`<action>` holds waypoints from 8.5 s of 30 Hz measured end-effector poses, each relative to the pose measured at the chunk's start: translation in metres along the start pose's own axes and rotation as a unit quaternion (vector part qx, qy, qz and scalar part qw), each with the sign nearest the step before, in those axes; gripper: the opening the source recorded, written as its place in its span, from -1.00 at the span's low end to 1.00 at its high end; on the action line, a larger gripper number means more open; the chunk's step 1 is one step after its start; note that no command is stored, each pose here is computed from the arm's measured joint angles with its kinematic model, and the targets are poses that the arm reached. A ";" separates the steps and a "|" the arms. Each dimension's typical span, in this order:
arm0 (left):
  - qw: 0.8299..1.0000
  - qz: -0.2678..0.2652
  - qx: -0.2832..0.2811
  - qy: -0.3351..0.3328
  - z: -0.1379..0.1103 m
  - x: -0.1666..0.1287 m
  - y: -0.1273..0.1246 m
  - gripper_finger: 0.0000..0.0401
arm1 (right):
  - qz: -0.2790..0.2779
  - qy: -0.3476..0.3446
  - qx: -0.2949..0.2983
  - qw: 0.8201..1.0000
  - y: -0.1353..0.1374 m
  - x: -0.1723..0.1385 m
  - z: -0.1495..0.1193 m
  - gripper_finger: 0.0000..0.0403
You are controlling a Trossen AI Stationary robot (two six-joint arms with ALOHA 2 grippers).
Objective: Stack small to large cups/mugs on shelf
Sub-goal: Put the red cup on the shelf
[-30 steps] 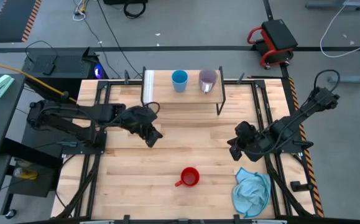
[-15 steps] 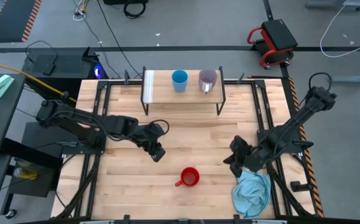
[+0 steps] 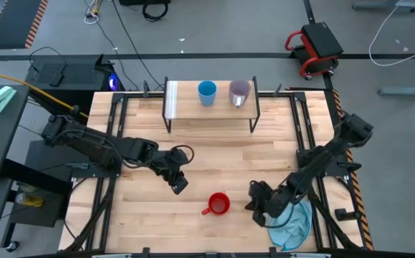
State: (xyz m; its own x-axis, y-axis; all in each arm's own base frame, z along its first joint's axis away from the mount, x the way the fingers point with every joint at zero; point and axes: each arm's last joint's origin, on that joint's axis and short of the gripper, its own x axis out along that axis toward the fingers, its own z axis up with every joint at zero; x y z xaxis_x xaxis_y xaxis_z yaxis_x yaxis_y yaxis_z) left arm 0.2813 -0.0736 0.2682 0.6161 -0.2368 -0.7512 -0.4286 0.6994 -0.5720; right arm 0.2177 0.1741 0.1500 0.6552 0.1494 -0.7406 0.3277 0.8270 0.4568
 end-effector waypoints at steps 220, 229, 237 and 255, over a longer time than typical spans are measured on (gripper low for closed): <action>0.994 0.057 0.071 0.055 0.014 0.051 0.026 -0.48 | -0.190 -0.024 0.096 0.977 -0.022 -0.038 0.116 -0.77; 0.993 0.068 0.060 0.072 0.007 0.062 0.026 -0.48 | -0.189 -0.027 0.097 0.977 -0.022 -0.038 0.117 -0.77; 0.992 0.087 0.045 0.085 0.004 0.074 0.031 -0.48 | -0.186 -0.029 0.099 0.977 -0.021 -0.038 0.117 -0.77; 0.996 0.066 0.042 0.048 0.023 0.065 0.014 -0.95 | -0.182 -0.032 0.097 0.978 -0.020 -0.037 0.118 -0.77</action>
State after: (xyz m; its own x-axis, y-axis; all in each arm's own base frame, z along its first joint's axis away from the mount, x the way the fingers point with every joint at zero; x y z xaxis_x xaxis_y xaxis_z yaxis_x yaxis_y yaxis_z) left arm 0.3302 -0.0637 0.2185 0.4902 -0.1988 -0.8487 -0.4426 0.7821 -0.4388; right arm 0.2667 0.0880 0.2263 0.5099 -0.1745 -0.8423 0.6655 0.7005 0.2577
